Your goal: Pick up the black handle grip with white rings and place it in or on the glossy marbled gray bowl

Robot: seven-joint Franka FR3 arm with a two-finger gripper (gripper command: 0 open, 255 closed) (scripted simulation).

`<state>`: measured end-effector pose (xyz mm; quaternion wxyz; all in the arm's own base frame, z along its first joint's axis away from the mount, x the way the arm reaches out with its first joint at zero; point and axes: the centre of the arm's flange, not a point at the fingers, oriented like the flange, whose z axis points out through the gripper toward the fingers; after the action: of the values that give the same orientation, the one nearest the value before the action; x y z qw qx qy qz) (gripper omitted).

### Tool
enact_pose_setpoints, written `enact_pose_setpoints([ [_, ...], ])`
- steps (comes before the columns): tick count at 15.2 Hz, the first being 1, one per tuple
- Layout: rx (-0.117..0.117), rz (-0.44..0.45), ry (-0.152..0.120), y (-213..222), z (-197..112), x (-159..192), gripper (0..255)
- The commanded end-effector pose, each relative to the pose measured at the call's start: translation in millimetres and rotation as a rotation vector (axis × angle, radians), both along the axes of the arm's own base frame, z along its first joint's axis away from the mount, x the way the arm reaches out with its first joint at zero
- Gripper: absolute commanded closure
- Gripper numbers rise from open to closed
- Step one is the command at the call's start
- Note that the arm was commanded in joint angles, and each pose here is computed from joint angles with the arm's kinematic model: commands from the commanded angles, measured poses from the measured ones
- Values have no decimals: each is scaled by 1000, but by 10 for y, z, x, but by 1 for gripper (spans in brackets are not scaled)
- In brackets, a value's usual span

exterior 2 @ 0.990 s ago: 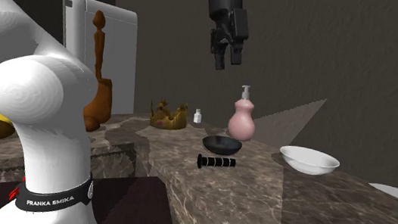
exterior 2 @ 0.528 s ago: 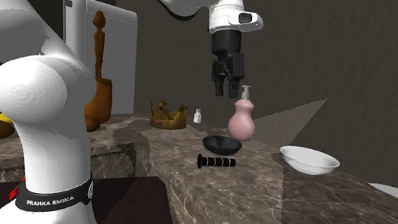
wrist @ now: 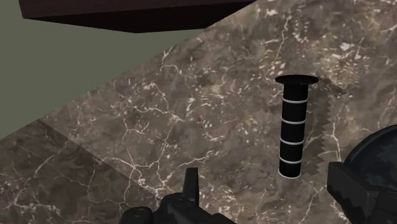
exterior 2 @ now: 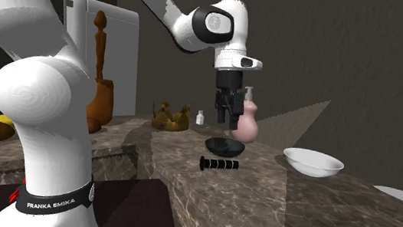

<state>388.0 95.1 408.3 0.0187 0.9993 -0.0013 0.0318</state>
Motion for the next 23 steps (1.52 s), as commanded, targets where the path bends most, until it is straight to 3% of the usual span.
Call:
enact_pose_setpoints([
  [1, 8, 0, 8, 137, -220, 97, 0],
  [9, 37, 4, 43, 652, -1076, 401, 0],
  [17, 37, 4, 43, 652, -1476, 409, 0],
  [23, 37, 4, 43, 652, -1476, 409, 0],
])
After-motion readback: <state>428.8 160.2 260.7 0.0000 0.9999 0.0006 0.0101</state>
